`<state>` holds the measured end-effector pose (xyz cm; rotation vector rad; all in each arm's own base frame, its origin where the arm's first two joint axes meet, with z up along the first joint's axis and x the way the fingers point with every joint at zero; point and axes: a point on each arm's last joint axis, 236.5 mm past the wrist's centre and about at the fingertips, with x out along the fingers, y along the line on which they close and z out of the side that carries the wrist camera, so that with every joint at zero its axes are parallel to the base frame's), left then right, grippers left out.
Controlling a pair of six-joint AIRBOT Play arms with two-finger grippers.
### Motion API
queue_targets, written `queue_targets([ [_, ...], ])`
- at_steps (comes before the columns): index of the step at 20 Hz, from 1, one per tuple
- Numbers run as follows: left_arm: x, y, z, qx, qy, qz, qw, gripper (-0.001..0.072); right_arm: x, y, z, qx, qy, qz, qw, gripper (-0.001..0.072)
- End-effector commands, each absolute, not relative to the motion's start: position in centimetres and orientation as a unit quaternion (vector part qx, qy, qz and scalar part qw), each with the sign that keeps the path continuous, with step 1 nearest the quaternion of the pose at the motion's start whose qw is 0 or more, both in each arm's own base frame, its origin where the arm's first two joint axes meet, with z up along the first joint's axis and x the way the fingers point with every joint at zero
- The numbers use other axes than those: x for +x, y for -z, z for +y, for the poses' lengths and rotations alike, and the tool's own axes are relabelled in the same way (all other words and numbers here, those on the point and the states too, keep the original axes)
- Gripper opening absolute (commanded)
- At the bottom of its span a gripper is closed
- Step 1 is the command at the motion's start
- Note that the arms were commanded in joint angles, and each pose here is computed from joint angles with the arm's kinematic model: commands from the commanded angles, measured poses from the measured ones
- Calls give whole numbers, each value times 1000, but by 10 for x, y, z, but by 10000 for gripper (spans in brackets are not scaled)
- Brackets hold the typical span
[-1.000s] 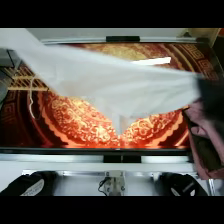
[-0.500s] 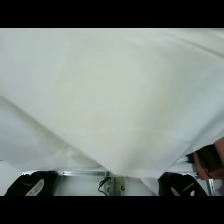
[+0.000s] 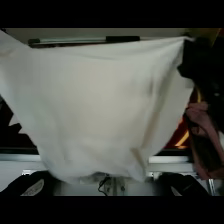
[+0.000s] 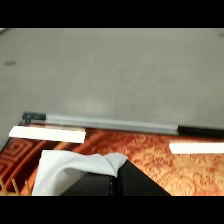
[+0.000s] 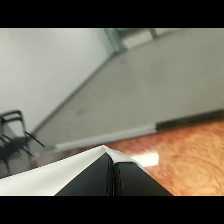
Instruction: Fold the shirts.
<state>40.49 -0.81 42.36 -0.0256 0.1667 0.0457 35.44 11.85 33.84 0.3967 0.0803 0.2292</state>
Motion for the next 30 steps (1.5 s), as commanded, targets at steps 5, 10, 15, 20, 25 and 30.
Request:
queue_targets([
  [5,545,-158,-61,-50,23,353,934,28,493,-142,77,288,36,212,933,43],
  [10,552,-32,-117,-102,65,476,871,30,508,-43,91,327,68,305,892,43],
  [15,509,5,-113,4,125,570,812,664,506,-55,93,315,55,299,899,509],
  [20,463,-45,-19,-39,48,626,777,662,433,-93,21,173,111,366,908,509],
  [25,355,-2,19,-124,32,697,706,651,321,-51,12,54,63,573,815,509],
  [30,265,76,-18,-209,75,703,676,497,297,-39,76,115,-58,615,778,509],
])
